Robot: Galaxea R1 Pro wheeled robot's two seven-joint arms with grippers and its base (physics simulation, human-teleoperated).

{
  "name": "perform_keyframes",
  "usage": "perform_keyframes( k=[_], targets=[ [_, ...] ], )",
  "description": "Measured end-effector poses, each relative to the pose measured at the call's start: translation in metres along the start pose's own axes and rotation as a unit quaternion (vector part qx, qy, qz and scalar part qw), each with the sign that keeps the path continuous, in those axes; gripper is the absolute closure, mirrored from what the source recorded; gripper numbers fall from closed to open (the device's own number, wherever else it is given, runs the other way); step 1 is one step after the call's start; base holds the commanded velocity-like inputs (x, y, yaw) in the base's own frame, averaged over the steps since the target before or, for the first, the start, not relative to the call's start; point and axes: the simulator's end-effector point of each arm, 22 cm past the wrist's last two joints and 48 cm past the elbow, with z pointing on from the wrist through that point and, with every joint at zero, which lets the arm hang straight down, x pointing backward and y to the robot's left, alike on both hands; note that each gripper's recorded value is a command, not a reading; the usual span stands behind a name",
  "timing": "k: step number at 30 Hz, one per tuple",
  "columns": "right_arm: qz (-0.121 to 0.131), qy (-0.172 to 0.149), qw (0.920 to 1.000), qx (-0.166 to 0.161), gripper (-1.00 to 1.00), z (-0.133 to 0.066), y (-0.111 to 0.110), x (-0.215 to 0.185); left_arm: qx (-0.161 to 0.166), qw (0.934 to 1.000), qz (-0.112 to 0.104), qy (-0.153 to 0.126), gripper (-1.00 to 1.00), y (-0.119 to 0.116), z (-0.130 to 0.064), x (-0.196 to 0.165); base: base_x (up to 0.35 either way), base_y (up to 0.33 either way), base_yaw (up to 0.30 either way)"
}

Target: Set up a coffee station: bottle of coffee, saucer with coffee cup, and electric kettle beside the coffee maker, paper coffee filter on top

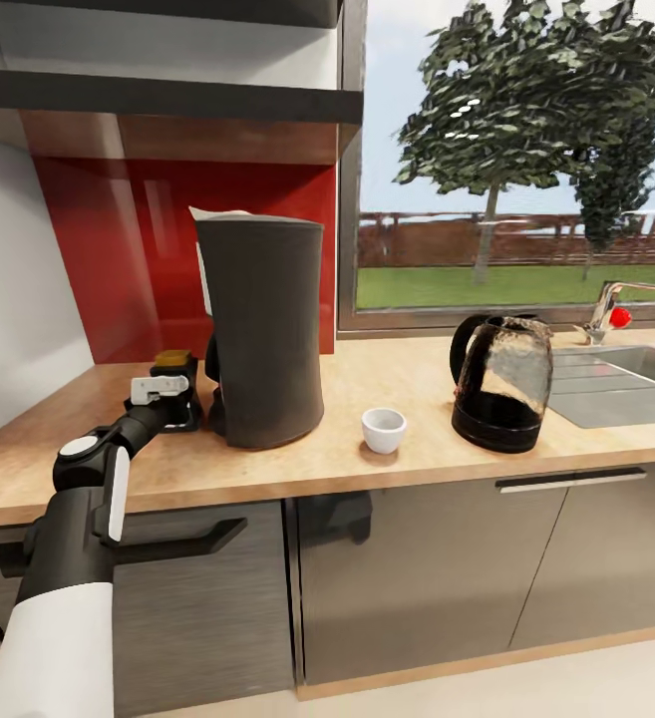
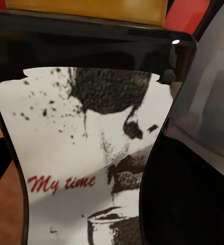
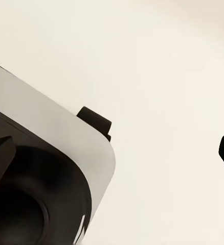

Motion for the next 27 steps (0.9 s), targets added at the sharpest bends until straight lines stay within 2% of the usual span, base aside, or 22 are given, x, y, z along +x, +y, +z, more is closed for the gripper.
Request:
perform_keyframes(
  k=[17, 18, 19, 27],
  targets=[
    [0.0, 0.001, 1.0, 0.0, -1.0, 0.0, 0.0, 0.001, 0.0, 1.0, 0.0, 0.0, 1.0, 0.0, 0.0, 0.0, 0.0, 0.0, 0.0],
    [0.0, 0.001, 1.0, 0.0, -1.0, 0.0, 0.0, 0.001, 0.0, 1.0, 0.0, 0.0, -1.0, 0.0, 0.0, 0.0, 0.0, 0.0, 0.0],
    [0.0, 0.001, 1.0, 0.0, -1.0, 0.0, 0.0, 0.0, -0.001, 0.9999, 0.002, 0.011, -1.0, 0.001, 0.003, 0.01, 0.0, 0.0, 0.0],
    [0.0, 0.001, 1.0, 0.0, -1.0, 0.0, 0.0, 0.0, -0.002, 0.9999, 0.002, 0.012, -1.0, 0.002, 0.003, 0.01, 0.0, 0.0, 0.0]
  ],
)
